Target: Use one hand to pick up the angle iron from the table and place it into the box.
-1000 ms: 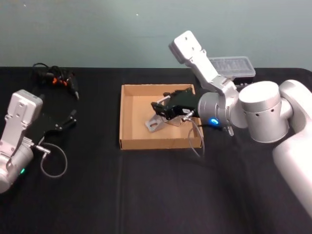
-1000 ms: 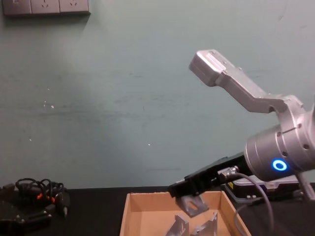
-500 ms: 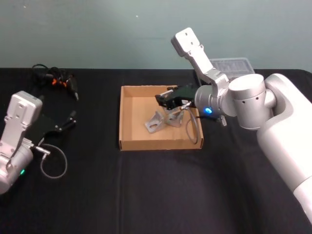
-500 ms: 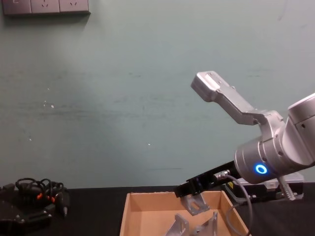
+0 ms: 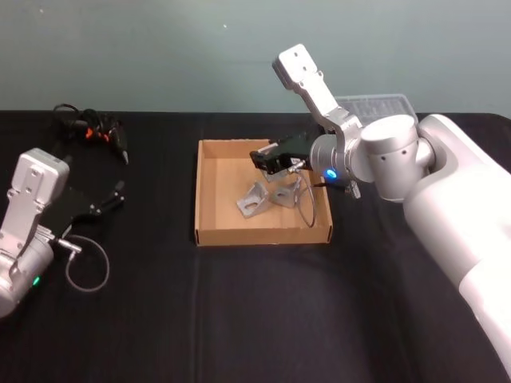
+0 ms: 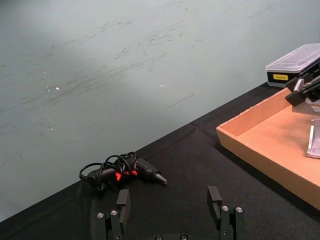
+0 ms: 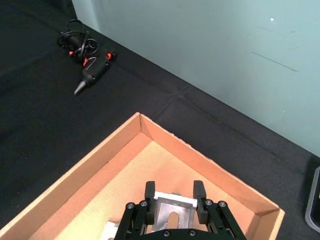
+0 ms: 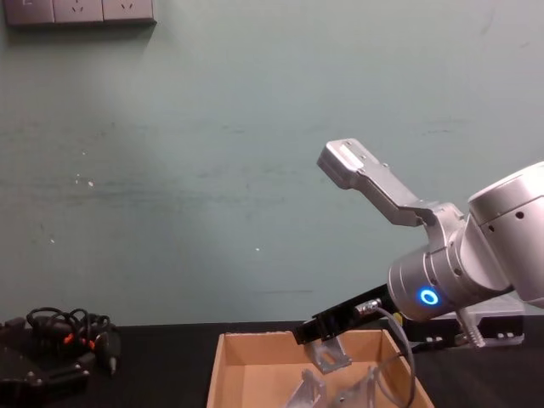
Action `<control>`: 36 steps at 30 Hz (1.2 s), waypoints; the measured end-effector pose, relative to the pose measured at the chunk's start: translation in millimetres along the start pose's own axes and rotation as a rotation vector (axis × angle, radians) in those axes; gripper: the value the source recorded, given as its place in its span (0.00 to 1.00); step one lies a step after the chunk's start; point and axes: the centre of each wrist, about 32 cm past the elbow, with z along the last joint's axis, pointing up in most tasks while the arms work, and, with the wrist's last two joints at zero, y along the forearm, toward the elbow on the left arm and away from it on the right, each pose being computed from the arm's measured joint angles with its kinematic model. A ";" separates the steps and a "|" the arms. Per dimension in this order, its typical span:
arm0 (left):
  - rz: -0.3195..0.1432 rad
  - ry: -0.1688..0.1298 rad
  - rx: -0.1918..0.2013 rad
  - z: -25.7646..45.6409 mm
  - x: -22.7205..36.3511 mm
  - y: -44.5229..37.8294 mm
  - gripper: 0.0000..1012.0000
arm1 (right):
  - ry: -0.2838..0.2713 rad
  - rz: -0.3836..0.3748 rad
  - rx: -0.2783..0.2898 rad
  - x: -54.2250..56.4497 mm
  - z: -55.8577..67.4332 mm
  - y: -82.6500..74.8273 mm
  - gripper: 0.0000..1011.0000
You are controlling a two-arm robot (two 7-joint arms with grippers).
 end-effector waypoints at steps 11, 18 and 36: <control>0.000 0.000 0.000 0.0 0.0 0.0 1.00 | -0.001 0.000 0.001 -0.4 0.1 -1.0 0.48; 0.000 0.000 0.000 0.0 0.0 0.0 1.00 | -0.001 0.000 0.002 -0.6 0.0 -1.4 0.71; 0.000 0.000 0.000 0.0 0.0 0.0 1.00 | 0.000 0.000 0.001 -0.6 -0.1 -2.0 0.99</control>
